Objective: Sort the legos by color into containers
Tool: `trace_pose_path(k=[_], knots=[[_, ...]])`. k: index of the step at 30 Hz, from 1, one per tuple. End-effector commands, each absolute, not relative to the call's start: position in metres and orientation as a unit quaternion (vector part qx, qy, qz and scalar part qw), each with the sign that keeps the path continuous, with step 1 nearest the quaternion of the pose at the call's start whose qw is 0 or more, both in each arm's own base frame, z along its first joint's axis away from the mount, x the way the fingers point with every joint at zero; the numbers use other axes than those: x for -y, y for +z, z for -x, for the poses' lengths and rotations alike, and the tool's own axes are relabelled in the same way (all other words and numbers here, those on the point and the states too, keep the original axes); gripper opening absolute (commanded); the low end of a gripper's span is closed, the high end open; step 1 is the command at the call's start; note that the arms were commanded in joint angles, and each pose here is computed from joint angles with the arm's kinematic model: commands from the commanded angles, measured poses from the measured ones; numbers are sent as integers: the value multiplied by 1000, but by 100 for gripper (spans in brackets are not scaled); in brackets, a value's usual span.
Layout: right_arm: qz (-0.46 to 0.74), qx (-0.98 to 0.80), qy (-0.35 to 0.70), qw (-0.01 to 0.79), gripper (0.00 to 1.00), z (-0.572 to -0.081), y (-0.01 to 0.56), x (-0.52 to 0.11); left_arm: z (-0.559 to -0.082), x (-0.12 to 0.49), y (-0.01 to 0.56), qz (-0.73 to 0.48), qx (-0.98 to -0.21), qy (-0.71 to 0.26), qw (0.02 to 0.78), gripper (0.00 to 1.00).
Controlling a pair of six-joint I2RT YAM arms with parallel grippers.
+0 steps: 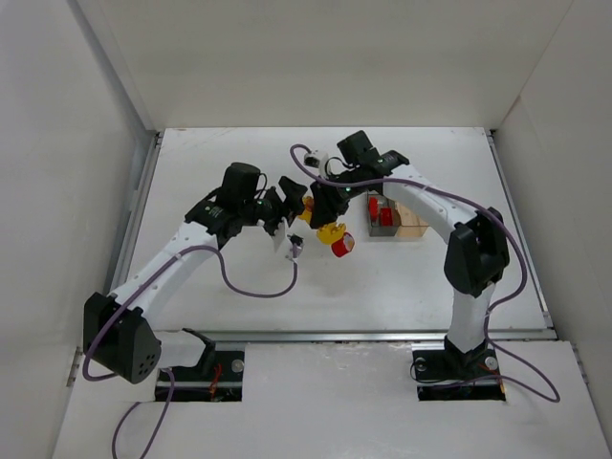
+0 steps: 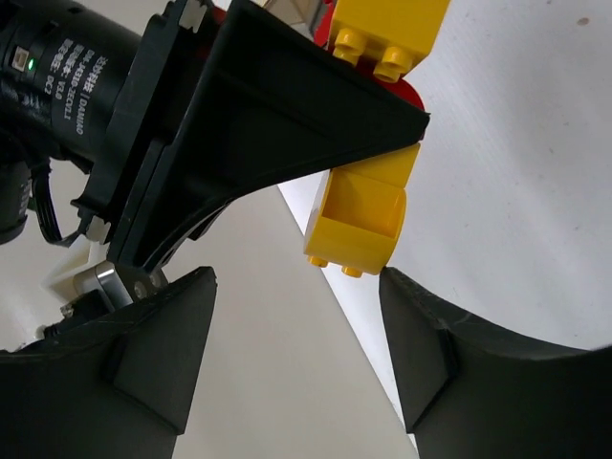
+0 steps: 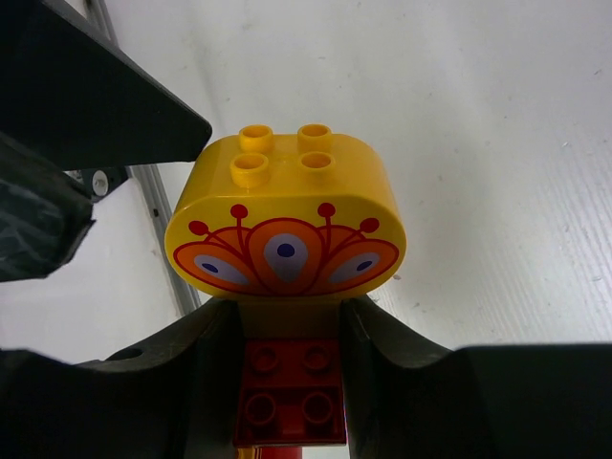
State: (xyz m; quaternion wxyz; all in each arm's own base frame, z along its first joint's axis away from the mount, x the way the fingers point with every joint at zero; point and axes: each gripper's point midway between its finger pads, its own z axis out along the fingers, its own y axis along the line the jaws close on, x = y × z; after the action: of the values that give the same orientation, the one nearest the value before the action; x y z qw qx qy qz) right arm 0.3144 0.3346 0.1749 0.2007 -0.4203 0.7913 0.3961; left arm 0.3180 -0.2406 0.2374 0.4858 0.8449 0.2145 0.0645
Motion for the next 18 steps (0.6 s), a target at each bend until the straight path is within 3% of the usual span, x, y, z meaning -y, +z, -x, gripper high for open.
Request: trace_pose_path(k=[1, 4, 18], knots=[[433, -771, 421, 202, 0, -304, 194, -346, -309, 250, 252, -865, -86, 122, 478, 65], [428, -763, 440, 201, 0, -302, 198, -352, -307, 248, 243, -876, -72, 131, 459, 57], [423, -769, 435, 199, 0, -306, 192, -357, -300, 241, 212, -908, -79, 117, 393, 58]])
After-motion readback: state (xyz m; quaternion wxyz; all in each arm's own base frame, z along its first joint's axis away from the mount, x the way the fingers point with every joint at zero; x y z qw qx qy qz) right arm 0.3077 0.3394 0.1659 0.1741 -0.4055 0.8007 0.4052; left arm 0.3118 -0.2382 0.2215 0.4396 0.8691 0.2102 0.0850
